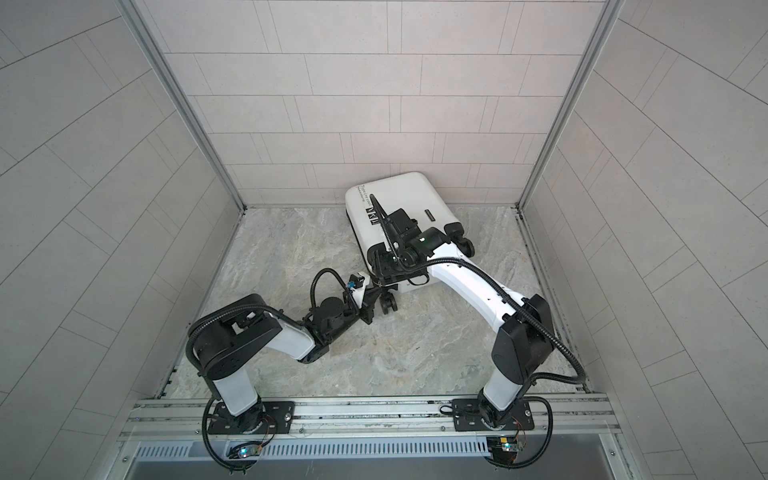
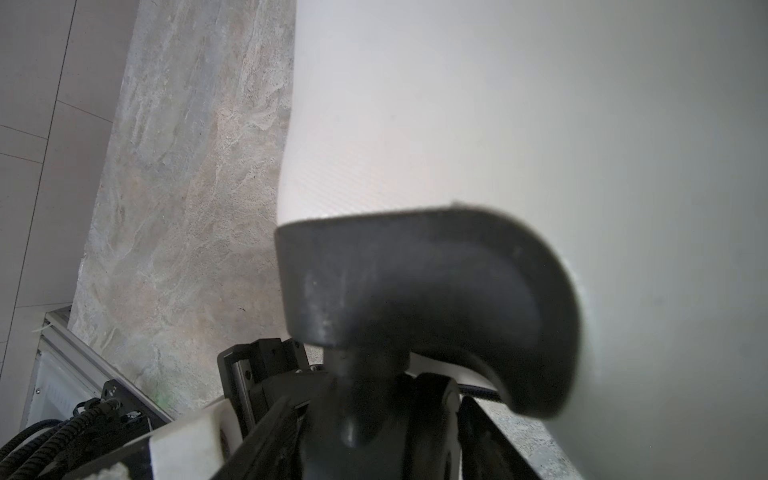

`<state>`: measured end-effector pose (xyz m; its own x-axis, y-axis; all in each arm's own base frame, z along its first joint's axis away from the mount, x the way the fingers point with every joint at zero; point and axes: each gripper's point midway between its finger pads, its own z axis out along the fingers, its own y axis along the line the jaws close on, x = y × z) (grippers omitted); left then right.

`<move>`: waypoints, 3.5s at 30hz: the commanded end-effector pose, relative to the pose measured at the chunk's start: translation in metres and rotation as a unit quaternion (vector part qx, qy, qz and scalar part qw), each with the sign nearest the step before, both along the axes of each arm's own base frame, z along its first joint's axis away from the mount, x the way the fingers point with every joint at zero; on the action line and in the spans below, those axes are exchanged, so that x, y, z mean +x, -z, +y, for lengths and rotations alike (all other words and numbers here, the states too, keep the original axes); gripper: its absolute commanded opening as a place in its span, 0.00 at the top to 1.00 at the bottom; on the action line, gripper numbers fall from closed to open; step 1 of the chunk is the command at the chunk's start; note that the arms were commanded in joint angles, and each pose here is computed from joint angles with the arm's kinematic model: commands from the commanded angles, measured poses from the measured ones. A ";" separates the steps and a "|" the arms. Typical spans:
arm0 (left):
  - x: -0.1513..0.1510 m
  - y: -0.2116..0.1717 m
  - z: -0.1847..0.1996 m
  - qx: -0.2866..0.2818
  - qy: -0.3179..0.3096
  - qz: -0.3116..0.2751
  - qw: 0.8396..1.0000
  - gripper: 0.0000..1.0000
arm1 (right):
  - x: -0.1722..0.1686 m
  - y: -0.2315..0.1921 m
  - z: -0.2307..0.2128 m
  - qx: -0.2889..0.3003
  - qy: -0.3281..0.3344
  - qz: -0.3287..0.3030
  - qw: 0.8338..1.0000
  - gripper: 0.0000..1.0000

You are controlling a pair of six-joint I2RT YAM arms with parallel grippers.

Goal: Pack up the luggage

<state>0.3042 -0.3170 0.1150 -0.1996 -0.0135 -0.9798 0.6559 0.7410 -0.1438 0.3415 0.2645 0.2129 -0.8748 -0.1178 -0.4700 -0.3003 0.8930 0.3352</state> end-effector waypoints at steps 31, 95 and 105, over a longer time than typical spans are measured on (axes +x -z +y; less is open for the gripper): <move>-0.030 -0.047 -0.016 -0.018 0.040 -0.076 0.996 1.00 | 0.039 -0.029 0.121 0.091 -0.050 0.008 0.995 1.00; -0.050 -0.067 -0.024 0.037 -0.047 -0.077 0.995 0.07 | 0.023 -0.111 0.043 0.052 -0.018 -0.088 0.995 0.32; -0.042 -0.121 0.014 0.088 -0.122 -0.094 0.984 0.00 | 0.024 -0.125 -0.005 0.034 0.016 -0.119 0.992 0.32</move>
<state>0.2576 -0.3185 0.2354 -0.0200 0.0418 -0.9989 0.5309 0.8471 0.0248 0.3689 0.2789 0.3160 -0.7826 -0.0723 -0.6183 -0.3523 0.8703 0.3441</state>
